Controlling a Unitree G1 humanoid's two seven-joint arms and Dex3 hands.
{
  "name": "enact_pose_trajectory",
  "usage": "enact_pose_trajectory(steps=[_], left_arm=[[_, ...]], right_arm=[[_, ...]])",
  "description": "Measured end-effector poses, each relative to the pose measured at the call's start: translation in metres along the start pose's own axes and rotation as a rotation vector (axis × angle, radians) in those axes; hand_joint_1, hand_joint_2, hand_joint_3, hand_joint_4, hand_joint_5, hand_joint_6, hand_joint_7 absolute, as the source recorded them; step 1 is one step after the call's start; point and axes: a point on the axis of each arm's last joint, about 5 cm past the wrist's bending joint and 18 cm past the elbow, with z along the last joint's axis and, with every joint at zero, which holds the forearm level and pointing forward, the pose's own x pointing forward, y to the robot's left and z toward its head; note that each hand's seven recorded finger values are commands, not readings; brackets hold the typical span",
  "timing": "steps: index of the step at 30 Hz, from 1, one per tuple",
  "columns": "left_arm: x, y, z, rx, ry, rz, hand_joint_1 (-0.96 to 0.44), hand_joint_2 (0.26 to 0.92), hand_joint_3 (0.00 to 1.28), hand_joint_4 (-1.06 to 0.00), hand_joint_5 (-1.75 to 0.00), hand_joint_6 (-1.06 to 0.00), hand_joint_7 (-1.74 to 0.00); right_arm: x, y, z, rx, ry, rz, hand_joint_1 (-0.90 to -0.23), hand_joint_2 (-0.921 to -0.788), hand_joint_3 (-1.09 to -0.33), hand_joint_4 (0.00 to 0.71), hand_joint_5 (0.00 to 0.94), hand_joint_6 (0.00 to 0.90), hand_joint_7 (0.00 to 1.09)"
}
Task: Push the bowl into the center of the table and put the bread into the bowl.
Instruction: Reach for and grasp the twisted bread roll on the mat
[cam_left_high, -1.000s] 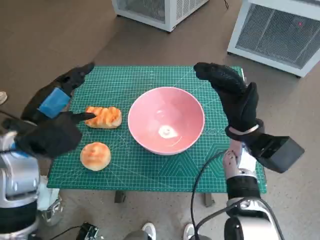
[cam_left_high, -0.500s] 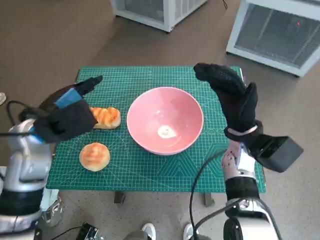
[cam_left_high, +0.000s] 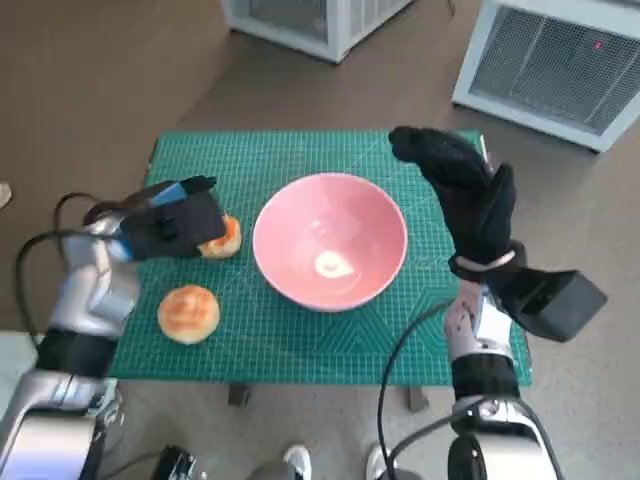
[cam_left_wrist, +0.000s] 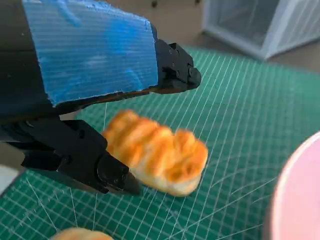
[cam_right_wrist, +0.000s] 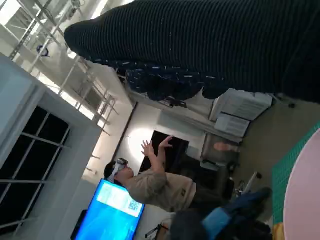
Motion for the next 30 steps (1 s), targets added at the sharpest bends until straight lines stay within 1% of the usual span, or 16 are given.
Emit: enact_pose_trajectory(steps=[10,19,22,23,24,26,27,28,29,30], left_arm=[[0.017,-0.012,0.006,0.087,0.077,-0.044,-0.02,0.756,0.00,-0.15,-0.01,-0.30,-0.01],[0.023,-0.018,0.003,0.126,0.131,-0.070,0.01,0.776,0.01,-0.22,-0.03,-0.38,-0.04],[0.024,-0.019,0.002,0.129,0.138,-0.066,0.01,0.790,0.02,-0.31,-0.04,-0.43,-0.05],[0.024,-0.019,0.002,0.131,0.137,-0.063,0.01,0.800,0.02,-0.38,-0.07,-0.47,-0.06],[0.025,-0.019,0.002,0.133,0.138,-0.060,0.00,0.814,0.03,-0.49,-0.12,-0.52,-0.08],[0.025,-0.020,0.002,0.137,0.137,-0.048,0.00,0.826,0.03,-0.59,-0.16,-0.57,-0.10],[0.026,-0.021,0.001,0.141,0.136,-0.041,0.08,0.845,0.05,-0.60,-0.38,-0.60,-0.11],[0.026,-0.022,0.001,0.146,0.133,-0.033,0.05,0.873,0.07,-0.63,-0.71,-0.58,-0.48],[0.026,-0.023,0.000,0.153,0.128,-0.019,0.03,0.890,0.09,-0.64,-0.93,-0.57,-0.72],[0.026,-0.024,0.000,0.161,0.122,-0.006,0.02,0.896,0.10,-0.64,-1.00,-0.56,-0.80]], right_arm=[[0.0005,0.000,0.001,-0.002,-0.003,0.002,-0.713,-0.921,-0.728,0.223,0.002,-0.001,0.64],[-0.0003,0.000,0.001,-0.001,-0.001,0.001,-0.710,-0.921,-0.729,0.222,0.001,-0.001,0.64],[-0.0007,0.000,0.000,0.001,0.000,0.000,-0.709,-0.921,-0.729,0.222,0.001,-0.001,0.64],[-0.0007,0.000,0.000,0.002,0.001,0.000,-0.709,-0.921,-0.729,0.222,0.001,-0.001,0.64],[-0.0007,0.000,0.000,0.002,0.001,0.000,-0.709,-0.921,-0.729,0.222,0.001,-0.001,0.64],[-0.0007,0.000,0.000,0.003,0.000,0.000,-0.709,-0.921,-0.729,0.222,0.001,-0.001,0.64],[-0.0007,0.000,0.000,0.003,0.000,0.000,-0.710,-0.921,-0.729,0.222,0.001,-0.001,0.64],[-0.0007,0.000,0.000,0.003,-0.001,0.000,-0.711,-0.921,-0.729,0.222,0.001,-0.001,0.64],[-0.0007,0.000,0.000,0.004,-0.002,-0.001,-0.712,-0.921,-0.728,0.222,0.001,-0.001,0.64],[-0.0008,0.000,0.000,0.004,-0.003,-0.002,-0.713,-0.921,-0.728,0.222,0.001,-0.001,0.64]])
